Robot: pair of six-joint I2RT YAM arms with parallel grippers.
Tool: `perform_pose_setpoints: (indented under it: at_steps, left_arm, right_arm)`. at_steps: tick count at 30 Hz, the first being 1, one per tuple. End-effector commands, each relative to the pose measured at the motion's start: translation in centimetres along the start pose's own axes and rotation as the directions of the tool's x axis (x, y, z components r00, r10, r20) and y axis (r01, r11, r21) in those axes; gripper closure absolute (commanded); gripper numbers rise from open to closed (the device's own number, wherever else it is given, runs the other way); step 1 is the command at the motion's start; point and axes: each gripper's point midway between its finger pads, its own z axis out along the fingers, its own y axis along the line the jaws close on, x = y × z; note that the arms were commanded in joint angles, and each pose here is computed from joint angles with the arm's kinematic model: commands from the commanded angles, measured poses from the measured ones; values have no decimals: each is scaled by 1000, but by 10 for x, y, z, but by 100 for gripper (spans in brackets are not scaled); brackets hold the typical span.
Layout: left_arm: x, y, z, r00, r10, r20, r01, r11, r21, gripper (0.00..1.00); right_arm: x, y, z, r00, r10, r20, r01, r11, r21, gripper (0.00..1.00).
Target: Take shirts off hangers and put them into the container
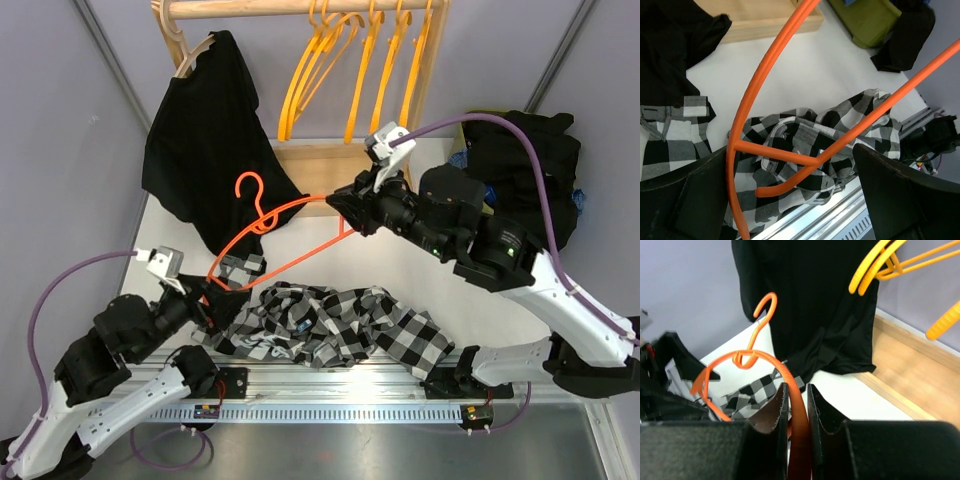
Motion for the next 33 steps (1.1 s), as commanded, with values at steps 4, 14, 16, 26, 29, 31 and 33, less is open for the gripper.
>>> perform_pose_setpoints:
  at_steps: [4,14,16,26,29,31,33]
  left_arm:
    - [-89,-41,-37,952,-75,297,21,983,181,1]
    - [-156,-35,-43,836,-139,531,89,989,119,1]
    - [-142,-34,-31,872,-143,467,107,989,103,1]
    - [-7,0,7,976,-199,92,200,980,-3,1]
    - [5,2,7,974,-216,69,216,976,-3,1]
    - [10,0,9,975,-216,47,216,976,5,1]
    - [16,2,13,977,-212,28,212,977,-5,1]
  right_arm:
    - [19,-10,-45,998,11,-60,-12,1000,-6,100]
    - [56,-14,-83,988,47,-145,-52,998,-29,100]
    - [39,-19,-93,995,43,-85,-45,999,-20,100]
    - [-59,-28,-78,981,-37,190,26,998,60,100]
    - [-87,-33,-65,961,-66,270,35,993,115,100]
    - [-98,-34,-51,951,-76,300,33,988,148,100]
    - [-113,-42,-37,933,-99,345,21,975,222,100]
